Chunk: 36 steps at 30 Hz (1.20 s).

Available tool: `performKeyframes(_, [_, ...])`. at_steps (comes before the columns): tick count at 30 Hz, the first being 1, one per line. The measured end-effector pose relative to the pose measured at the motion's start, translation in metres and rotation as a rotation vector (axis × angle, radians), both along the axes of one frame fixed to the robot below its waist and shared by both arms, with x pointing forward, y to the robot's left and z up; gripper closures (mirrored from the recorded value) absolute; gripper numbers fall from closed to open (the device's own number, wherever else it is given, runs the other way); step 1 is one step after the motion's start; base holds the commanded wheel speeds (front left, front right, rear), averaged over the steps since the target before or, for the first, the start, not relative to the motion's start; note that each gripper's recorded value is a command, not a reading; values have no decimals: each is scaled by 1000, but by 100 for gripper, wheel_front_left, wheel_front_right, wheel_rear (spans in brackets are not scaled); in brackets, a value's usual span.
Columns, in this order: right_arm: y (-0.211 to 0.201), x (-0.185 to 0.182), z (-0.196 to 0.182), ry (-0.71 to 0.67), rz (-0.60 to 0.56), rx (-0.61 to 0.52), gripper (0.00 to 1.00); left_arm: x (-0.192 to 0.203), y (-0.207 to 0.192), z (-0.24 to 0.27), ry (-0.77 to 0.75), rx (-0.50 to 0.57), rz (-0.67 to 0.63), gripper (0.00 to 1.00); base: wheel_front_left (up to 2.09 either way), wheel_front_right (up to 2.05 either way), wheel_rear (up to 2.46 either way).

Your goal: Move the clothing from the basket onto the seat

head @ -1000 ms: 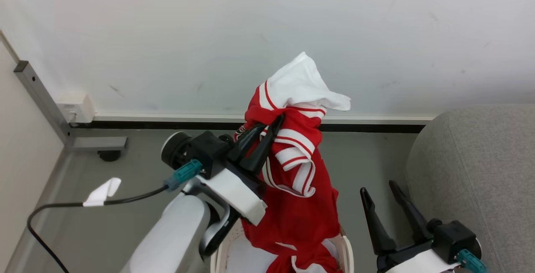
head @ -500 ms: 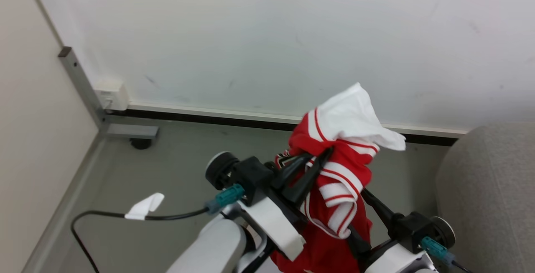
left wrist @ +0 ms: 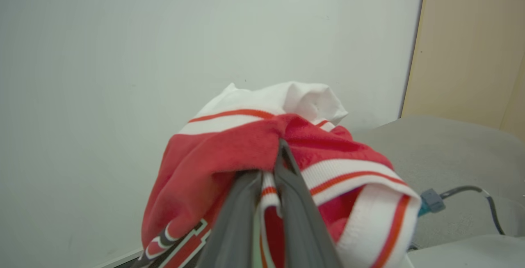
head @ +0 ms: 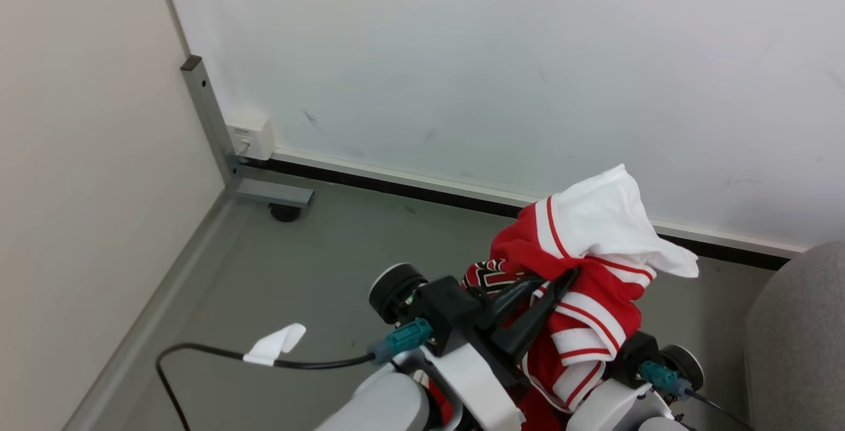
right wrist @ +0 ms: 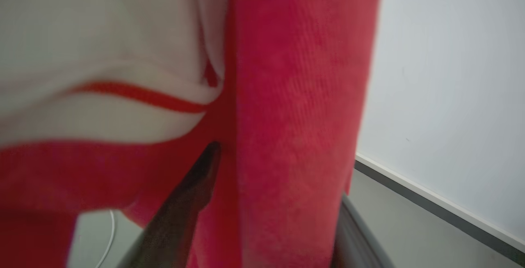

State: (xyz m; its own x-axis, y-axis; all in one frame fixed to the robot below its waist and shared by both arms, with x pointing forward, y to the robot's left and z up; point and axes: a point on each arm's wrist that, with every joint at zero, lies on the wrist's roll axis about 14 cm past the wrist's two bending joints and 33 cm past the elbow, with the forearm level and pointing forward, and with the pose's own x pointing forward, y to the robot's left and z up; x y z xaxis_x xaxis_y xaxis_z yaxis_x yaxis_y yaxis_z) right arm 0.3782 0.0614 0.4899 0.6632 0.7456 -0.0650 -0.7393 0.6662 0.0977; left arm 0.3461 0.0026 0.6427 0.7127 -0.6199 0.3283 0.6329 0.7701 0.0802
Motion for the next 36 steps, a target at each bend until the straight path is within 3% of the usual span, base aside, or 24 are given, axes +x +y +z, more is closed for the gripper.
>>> performKeyframes(1, [1,1,1,5,-2,8,80,0,1,0,-1,-1,3,100,0,0,0])
performKeyframes(2, [3,2,3,9,-4,20,100,0,2,1,-1,-2,5,100,0,0,0])
performKeyframes(21, [-15,12,12,12,-83,77,100,10,1,-2,11,-11,11,100,0,0,0])
performKeyframes(32, [-43,24,32,1,-184,177,100,17,-6,-10,31,-1,-4,100,0,0,0])
performKeyframes(33, [-47,25,34,-5,-193,181,100,18,-8,-11,35,-2,-9,75,0,0,0])
performKeyframes(35, [-55,28,38,-16,-217,193,100,19,-12,-13,41,3,-21,0,0,0,0])
performKeyframes(36, [-61,30,40,-22,-232,200,100,19,-14,-15,44,7,-28,0,0,0,0])
